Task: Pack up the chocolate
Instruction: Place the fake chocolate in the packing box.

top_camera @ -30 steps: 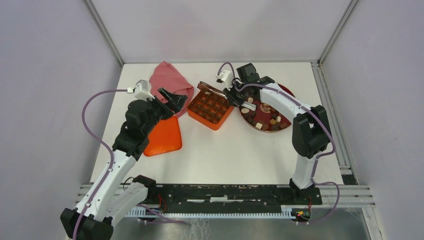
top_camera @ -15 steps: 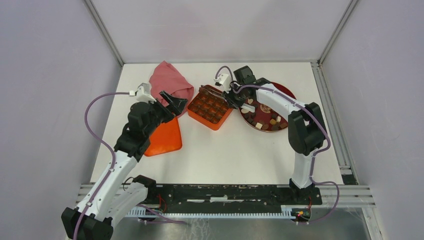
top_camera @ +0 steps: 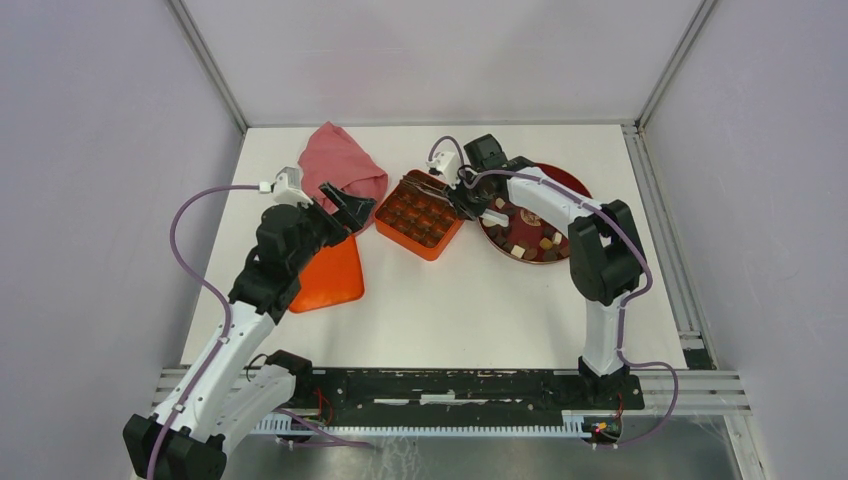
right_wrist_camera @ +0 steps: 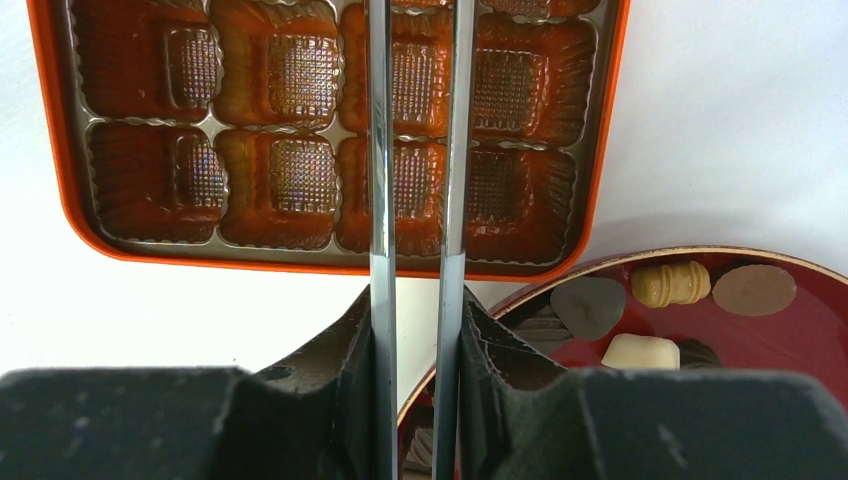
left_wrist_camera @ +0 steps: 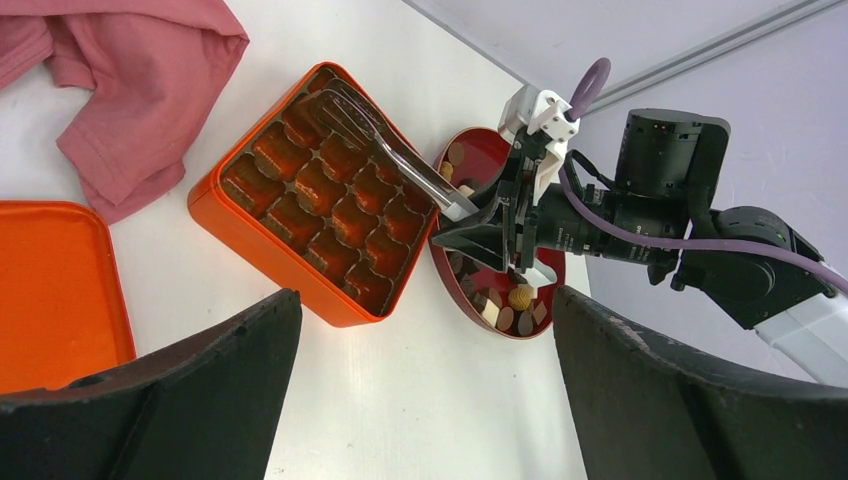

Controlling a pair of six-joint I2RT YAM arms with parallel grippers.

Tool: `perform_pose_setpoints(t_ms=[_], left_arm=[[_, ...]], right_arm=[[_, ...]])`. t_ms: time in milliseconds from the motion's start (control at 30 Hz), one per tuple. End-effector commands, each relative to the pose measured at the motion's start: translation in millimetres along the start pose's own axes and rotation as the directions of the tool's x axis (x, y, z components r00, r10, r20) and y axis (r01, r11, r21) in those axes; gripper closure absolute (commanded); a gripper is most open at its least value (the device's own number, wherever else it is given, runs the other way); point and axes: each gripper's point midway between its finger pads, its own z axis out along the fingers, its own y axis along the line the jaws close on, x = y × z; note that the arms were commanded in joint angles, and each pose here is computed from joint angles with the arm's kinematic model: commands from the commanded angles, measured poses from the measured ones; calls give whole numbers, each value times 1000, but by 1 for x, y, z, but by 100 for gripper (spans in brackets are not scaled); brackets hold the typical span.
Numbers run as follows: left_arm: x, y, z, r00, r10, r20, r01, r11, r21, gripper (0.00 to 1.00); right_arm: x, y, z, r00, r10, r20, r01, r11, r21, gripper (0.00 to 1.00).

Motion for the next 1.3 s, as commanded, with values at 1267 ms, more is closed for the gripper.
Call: perform_pose_setpoints(t_ms=[1267], left_arm=[[-15, -21, -3, 998, -40, 52, 35, 996, 80, 1]], right_arm=[[-34, 16, -89, 973, -38, 228, 47, 998, -34, 61]])
